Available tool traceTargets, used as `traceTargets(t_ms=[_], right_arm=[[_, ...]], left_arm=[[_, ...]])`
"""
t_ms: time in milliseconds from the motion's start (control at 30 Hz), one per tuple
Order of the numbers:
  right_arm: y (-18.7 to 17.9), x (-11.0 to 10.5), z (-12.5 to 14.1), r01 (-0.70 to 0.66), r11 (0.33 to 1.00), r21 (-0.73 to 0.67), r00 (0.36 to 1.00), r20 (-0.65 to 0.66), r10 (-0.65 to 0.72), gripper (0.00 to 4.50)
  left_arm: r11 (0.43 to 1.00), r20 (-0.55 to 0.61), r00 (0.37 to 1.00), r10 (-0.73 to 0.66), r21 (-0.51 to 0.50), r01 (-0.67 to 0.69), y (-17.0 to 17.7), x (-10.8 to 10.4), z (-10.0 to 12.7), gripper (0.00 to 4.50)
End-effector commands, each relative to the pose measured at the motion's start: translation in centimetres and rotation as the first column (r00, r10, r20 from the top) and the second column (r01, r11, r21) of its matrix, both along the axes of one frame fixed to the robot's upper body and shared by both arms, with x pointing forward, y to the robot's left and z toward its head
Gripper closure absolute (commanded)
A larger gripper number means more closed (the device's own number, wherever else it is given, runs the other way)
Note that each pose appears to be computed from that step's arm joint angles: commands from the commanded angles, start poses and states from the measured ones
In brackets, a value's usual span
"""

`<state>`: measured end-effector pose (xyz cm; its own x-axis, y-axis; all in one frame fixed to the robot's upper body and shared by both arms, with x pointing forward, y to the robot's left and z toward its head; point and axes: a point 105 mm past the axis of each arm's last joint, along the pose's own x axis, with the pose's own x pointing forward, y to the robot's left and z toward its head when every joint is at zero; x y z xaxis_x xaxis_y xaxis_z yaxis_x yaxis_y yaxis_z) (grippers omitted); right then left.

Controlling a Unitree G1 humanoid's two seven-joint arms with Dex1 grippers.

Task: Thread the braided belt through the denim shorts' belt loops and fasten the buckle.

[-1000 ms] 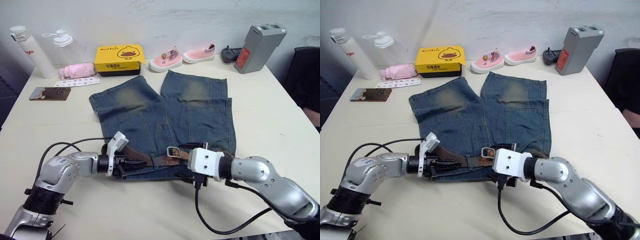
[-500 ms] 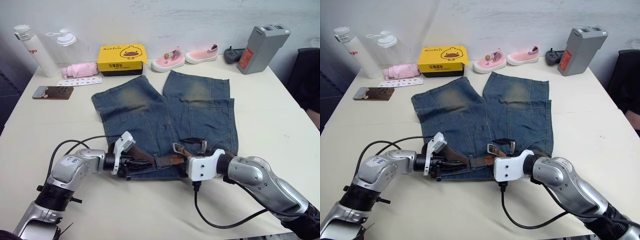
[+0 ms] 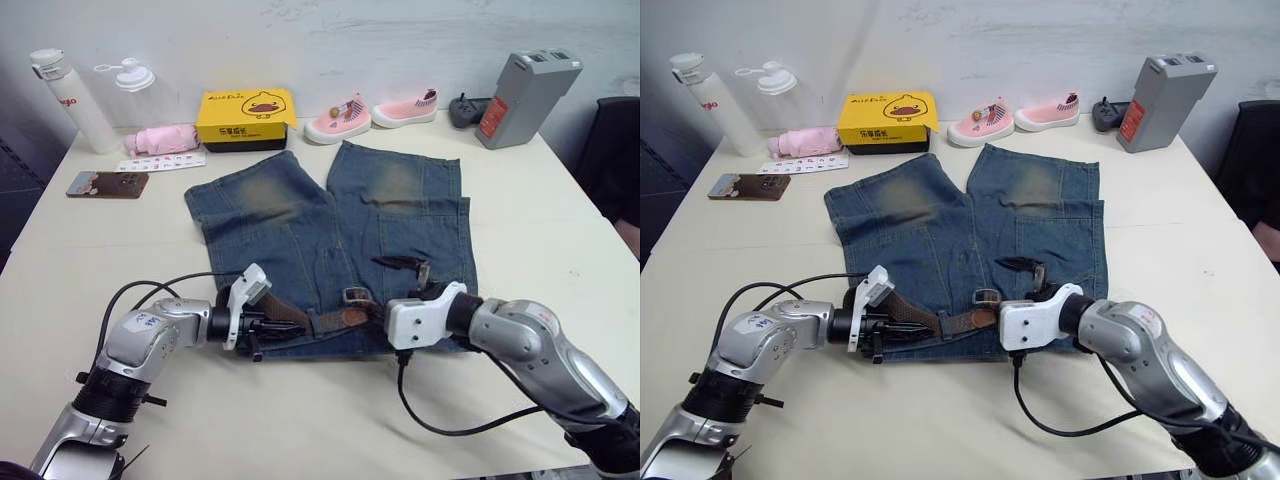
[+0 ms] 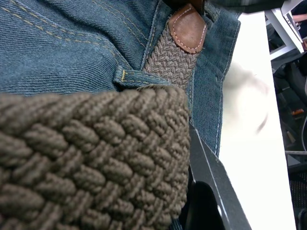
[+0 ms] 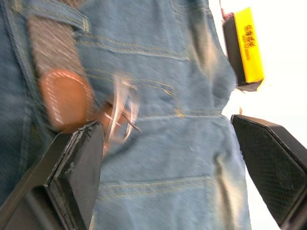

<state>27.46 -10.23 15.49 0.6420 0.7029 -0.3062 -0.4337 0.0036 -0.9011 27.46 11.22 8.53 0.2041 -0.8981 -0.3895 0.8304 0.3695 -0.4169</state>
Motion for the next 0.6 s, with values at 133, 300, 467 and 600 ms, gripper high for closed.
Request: traceTargets(t_ms=[133,300,467,600], right_arm=[[0.0,-0.7,-0.9,-0.051,0.997,-0.053,0.999,0.013,0.051,0.02],[-0.1,-1.0,-1.7,-0.060,0.996,-0.062,0.998,0.004,0.060,0.02],[0.0,-1.2,-2.4,-0.061,0.996,-0.069,0.998,0.011,0.062,0.02],[-0.5,-1.1,-2.6,-0.045,0.996,-0.078,0.999,0.021,0.046,0.02]], left_arm=[[1.000,0.005,1.000,-0.011,-0.013,0.011,-0.2,-0.4,0.3,4.50],[1.000,0.002,1.000,-0.002,-0.012,0.002,-0.1,-0.3,0.3,4.50],[1.000,-0.006,1.000,0.001,-0.020,-0.001,-0.1,-0.4,0.3,4.50],[1.000,-0.011,1.000,-0.003,-0.016,0.003,0.0,-0.5,0.2,4.50]])
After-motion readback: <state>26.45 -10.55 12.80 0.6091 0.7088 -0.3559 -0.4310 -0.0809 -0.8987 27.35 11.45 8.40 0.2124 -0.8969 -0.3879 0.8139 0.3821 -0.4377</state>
